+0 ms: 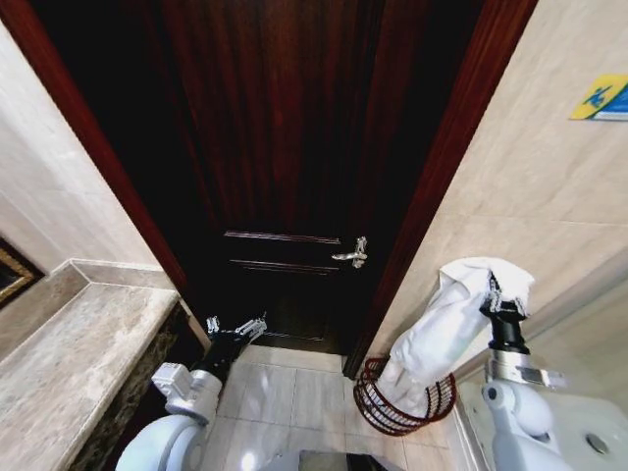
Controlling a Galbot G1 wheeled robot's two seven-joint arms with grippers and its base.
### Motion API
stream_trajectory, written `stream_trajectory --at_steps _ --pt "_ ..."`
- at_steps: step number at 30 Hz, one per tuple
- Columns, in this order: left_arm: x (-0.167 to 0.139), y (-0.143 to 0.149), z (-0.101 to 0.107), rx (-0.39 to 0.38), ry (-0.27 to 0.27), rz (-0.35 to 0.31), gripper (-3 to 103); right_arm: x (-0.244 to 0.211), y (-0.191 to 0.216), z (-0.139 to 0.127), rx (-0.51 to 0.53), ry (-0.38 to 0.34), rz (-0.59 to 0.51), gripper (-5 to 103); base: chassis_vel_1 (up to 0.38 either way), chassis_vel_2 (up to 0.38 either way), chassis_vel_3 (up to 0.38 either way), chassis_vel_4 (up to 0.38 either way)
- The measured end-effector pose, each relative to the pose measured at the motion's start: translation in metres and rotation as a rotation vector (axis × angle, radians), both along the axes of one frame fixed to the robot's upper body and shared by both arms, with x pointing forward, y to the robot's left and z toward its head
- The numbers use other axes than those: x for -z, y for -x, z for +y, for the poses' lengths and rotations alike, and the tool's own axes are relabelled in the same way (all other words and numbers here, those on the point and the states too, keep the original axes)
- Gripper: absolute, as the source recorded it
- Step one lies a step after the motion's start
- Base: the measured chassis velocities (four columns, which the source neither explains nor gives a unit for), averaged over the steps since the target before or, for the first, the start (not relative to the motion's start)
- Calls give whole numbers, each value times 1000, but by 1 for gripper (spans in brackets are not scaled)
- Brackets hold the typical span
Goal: Discard the used towel into the hamper.
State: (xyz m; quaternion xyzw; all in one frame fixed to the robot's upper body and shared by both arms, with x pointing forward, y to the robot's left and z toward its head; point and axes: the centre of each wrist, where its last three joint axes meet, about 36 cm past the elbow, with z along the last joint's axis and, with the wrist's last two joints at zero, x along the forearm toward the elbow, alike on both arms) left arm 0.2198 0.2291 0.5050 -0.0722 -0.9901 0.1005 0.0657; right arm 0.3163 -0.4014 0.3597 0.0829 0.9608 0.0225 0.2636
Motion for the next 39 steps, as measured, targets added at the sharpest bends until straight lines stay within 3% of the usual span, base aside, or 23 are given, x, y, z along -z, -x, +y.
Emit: stream_trajectory --at_steps 10,20,39 --pt "0 0 0 0 0 0 99 38 16 -5 50 -17 77 5 0 0 0 0" --pt "0 0 0 0 0 0 99 105 26 -8 85 -25 205 5 0 0 0 0" --pt "0 0 0 0 0 0 99 181 22 11 91 -59 322 5 0 0 0 0"
